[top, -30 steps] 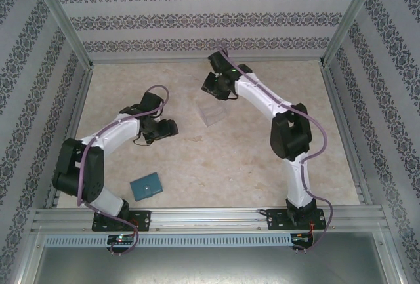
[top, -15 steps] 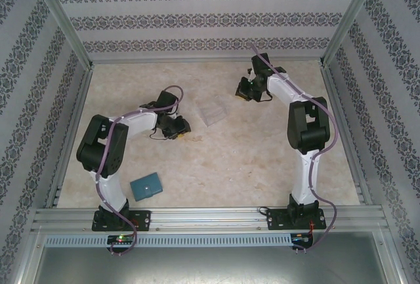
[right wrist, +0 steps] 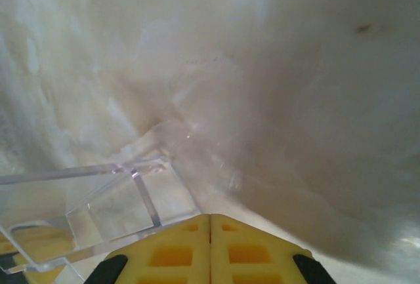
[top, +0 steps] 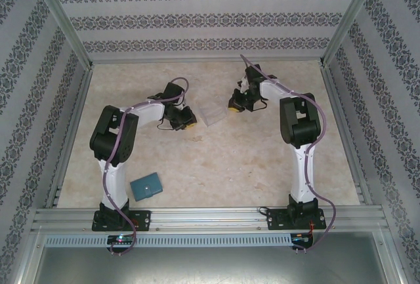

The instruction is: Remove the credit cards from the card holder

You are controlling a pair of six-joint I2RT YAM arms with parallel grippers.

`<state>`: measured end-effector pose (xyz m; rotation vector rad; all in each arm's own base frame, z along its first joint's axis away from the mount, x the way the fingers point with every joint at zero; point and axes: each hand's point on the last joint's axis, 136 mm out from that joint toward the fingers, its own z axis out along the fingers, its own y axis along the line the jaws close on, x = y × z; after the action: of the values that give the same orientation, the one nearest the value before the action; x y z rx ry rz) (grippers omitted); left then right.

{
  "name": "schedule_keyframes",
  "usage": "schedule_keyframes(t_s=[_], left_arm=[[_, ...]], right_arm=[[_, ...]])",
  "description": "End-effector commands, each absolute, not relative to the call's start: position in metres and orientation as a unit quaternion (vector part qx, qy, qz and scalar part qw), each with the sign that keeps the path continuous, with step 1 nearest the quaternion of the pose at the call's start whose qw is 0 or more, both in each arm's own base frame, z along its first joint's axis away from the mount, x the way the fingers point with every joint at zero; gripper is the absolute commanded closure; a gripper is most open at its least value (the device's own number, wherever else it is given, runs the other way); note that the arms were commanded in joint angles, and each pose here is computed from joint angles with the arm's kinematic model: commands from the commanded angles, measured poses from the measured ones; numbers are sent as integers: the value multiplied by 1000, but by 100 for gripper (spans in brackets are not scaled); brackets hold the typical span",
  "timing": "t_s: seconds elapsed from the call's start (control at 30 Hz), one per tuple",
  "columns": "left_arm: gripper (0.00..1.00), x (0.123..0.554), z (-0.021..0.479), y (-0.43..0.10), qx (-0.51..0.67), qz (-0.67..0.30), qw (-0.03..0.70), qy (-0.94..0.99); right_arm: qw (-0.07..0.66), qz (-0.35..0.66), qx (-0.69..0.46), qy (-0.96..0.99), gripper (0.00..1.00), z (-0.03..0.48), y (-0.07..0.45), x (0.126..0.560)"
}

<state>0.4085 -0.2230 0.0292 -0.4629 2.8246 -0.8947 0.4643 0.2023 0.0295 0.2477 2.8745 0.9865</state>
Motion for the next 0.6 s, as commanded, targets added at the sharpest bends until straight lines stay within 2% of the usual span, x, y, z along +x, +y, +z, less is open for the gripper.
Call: schedule_keyframes(t_s=[0.0, 0.13, 0.57], left_arm=[[84, 412, 26, -234, -148, -311, 56, 937], [87, 414, 23, -236, -136, -306, 47, 941], [87, 421, 18, -233, -97, -270, 28, 958]], right_arm=[[27, 344, 59, 937, 92, 27, 215, 448], [17, 347, 54, 936, 92, 27, 218, 437], [3, 355, 51, 934, 91, 21, 230, 402]])
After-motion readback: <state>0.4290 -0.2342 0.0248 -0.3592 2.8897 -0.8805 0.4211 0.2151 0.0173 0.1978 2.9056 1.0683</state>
